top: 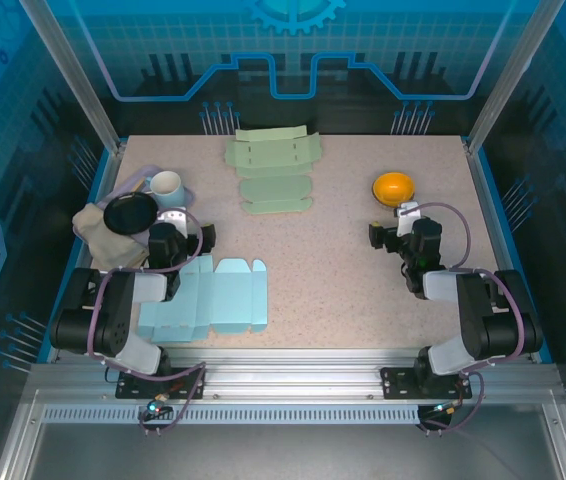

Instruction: Fold the paper box

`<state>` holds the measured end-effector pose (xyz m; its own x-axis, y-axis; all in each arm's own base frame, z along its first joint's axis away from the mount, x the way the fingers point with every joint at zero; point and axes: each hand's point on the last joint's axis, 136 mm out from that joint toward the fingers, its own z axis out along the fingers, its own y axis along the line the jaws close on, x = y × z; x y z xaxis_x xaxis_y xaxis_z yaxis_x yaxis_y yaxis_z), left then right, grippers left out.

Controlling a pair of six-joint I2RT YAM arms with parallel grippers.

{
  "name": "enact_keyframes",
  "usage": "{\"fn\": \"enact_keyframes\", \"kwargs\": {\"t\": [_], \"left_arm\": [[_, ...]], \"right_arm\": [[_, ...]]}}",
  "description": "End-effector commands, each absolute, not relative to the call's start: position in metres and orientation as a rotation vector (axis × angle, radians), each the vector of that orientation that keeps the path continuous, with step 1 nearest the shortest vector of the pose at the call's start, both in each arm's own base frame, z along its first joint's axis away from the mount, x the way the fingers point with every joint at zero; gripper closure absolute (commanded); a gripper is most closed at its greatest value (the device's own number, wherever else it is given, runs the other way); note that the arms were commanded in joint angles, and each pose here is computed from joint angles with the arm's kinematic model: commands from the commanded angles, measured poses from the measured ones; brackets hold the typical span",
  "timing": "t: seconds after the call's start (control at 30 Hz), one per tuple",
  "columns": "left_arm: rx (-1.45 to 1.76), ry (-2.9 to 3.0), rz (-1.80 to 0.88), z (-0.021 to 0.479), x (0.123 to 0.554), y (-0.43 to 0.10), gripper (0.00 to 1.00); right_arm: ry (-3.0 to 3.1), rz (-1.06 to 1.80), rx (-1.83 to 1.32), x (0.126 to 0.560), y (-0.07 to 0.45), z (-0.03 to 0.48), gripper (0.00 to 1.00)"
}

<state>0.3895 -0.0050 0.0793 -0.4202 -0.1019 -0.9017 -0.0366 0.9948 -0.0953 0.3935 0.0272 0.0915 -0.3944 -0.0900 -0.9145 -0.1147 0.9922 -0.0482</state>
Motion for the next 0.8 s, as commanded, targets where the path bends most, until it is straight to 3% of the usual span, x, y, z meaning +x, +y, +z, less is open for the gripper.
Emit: {"fn": "enact_keyframes", "kwargs": {"t": [0.0, 0.23, 0.5, 0.77], "left_arm": [[-0.078, 1.978, -0.096, 0.09, 0.397, -0.005, 0.01], [-0.124, 1.994, -0.082, 0.102, 0.4, 0.003, 0.01], [-0.563, 2.063, -0.033, 0.149, 0.371, 0.037, 0.01], [-0.939, 2.123, -0.111, 0.189, 0.307, 0.039, 0.01]], "right_arm": [[1.974, 0.045, -0.166, 0.398, 0.031, 0.094, 0.0], [1.976, 0.06, -0.194, 0.398, 0.036, 0.097, 0.0], [2.062, -0.073, -0.065, 0.399, 0.028, 0.144, 0.0], [2.108, 0.226, -0.381, 0.389, 0.115, 0.193, 0.01]]}}
